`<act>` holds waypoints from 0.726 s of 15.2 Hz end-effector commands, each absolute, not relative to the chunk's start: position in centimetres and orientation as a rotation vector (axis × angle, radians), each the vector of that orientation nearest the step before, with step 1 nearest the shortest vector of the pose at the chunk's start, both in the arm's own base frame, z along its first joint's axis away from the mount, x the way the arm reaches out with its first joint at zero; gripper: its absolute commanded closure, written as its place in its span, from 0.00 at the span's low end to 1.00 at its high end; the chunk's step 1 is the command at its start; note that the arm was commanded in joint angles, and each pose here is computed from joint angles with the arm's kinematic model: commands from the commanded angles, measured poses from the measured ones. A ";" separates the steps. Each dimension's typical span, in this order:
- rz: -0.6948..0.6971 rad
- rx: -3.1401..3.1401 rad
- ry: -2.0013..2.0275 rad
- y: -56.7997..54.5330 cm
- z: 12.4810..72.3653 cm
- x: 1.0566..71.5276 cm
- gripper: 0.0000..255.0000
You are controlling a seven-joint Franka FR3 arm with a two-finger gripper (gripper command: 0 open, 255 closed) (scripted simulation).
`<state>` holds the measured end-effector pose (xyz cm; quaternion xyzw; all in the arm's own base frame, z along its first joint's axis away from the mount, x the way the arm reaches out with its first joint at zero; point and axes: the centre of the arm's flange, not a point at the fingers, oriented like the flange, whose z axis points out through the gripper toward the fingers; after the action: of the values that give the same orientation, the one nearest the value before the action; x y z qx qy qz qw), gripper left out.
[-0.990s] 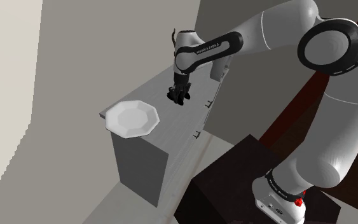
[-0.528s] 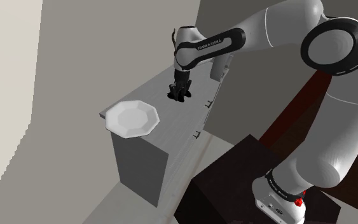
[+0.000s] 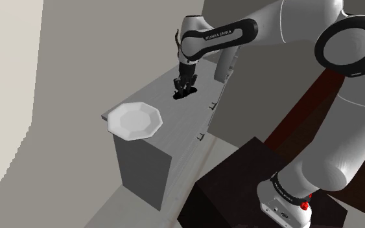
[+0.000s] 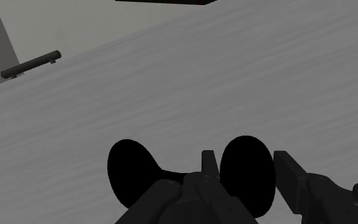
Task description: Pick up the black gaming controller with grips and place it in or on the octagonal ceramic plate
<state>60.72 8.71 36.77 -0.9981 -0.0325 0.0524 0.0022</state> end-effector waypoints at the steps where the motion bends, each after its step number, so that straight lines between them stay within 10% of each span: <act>1: 0.165 -3.131 -0.102 8.8 38.0 60.6 1.00; 11: 0.165 -3.131 -0.102 16.6 39.7 60.1 1.00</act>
<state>60.29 15.28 39.61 -0.9981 -0.0332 0.0527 0.0021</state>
